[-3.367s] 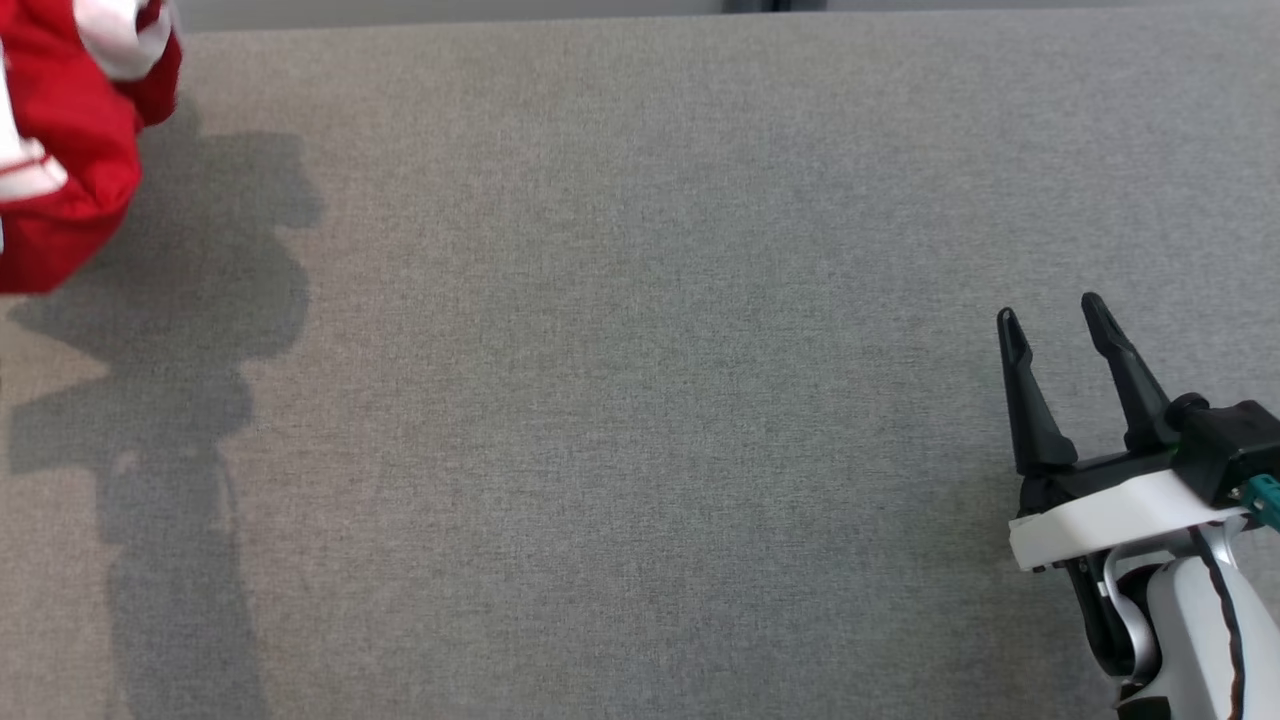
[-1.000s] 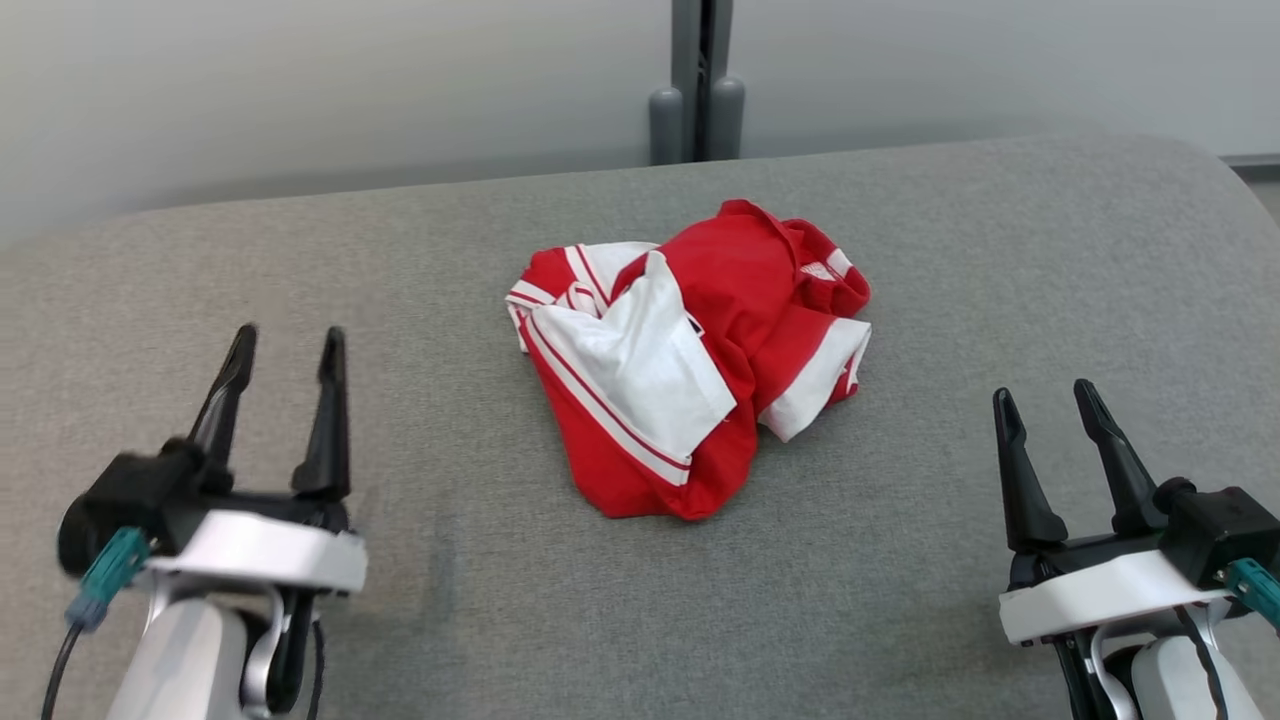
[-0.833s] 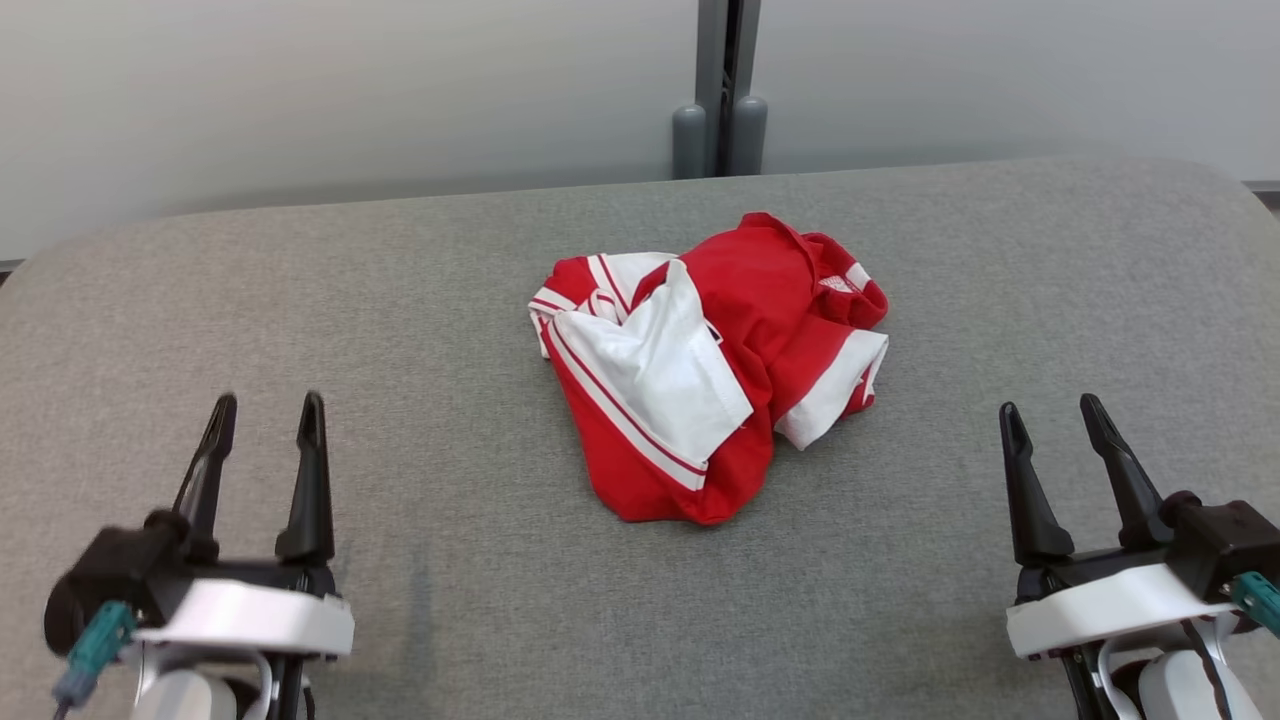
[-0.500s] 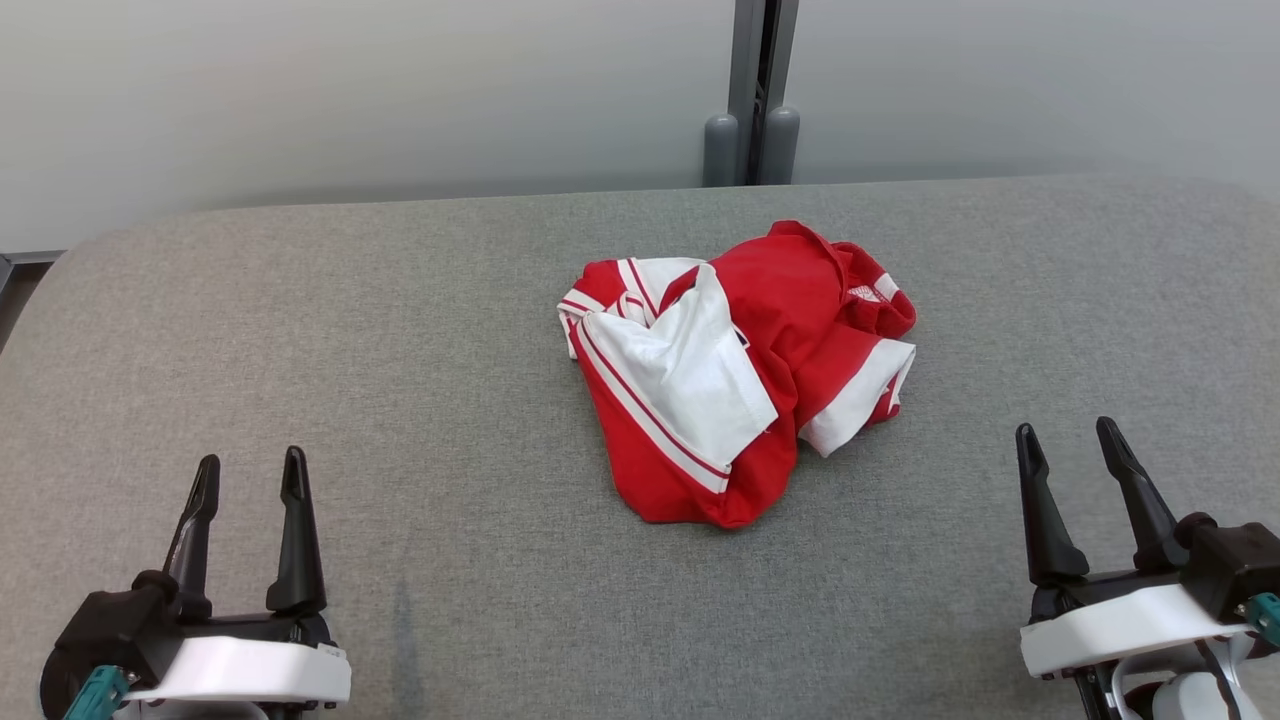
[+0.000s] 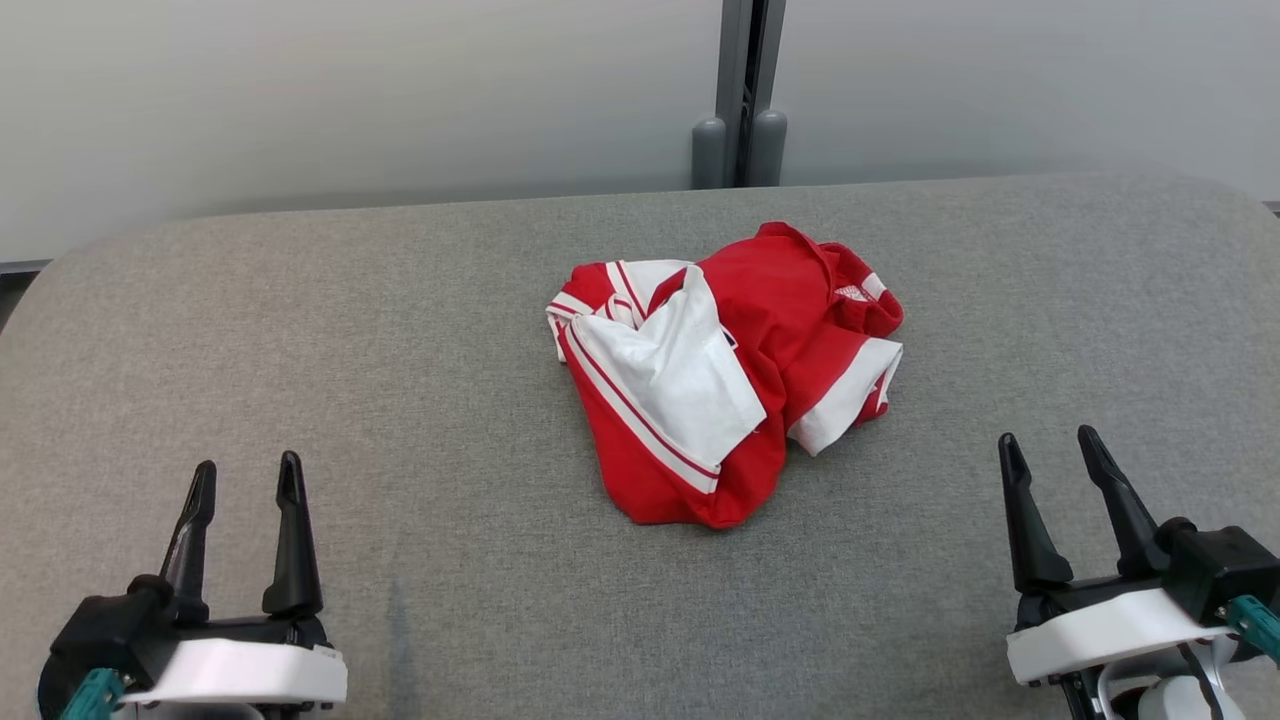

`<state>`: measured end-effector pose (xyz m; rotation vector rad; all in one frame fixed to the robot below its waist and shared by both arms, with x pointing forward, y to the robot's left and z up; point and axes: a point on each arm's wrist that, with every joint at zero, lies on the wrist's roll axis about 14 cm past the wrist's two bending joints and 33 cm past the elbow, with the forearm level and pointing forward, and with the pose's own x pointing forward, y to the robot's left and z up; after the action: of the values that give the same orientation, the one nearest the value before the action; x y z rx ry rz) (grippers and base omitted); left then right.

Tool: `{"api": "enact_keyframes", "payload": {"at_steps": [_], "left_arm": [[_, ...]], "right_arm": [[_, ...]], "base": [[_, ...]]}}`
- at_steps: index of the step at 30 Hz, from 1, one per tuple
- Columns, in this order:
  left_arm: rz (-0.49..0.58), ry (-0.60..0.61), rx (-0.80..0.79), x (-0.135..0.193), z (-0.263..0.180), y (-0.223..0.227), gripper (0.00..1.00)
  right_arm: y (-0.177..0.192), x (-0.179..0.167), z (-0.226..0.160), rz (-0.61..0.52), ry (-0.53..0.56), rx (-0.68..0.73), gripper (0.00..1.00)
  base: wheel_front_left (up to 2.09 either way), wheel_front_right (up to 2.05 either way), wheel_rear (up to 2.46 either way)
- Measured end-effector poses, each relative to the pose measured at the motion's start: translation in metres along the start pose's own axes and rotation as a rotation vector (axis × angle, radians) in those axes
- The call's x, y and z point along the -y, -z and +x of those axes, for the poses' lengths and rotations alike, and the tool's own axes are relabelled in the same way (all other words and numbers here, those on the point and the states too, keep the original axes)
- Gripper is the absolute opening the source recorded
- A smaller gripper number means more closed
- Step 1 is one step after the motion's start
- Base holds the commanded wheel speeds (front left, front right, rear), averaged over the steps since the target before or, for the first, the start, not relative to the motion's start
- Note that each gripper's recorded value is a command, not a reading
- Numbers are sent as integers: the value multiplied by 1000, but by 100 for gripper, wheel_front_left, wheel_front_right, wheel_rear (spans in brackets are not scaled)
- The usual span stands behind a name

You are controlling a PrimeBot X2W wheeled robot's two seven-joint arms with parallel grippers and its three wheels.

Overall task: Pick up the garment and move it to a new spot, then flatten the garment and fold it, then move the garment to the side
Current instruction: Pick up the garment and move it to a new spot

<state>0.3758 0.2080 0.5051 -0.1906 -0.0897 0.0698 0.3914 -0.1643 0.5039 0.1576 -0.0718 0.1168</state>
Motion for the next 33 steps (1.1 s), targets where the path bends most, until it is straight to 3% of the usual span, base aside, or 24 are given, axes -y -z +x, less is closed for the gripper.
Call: {"api": "enact_keyframes", "payload": {"at_steps": [10, 18, 26, 33], "left_arm": [[19, 146, 51, 36, 61, -23, 100], [53, 335, -10, 95, 119, -29, 100], [70, 480, -170, 147, 153, 3, 100], [70, 544, -443, 167, 149, 70, 100]], "right_arm": [[6, 12, 0, 13, 40, -17, 100], [12, 30, -2, 21, 98, -36, 100], [18, 54, -5, 24, 174, -55, 100], [27, 72, -17, 35, 241, -88, 100]], "base": [[0, 0, 0], [0, 0, 0], [0, 0, 0], [0, 0, 0]]}}
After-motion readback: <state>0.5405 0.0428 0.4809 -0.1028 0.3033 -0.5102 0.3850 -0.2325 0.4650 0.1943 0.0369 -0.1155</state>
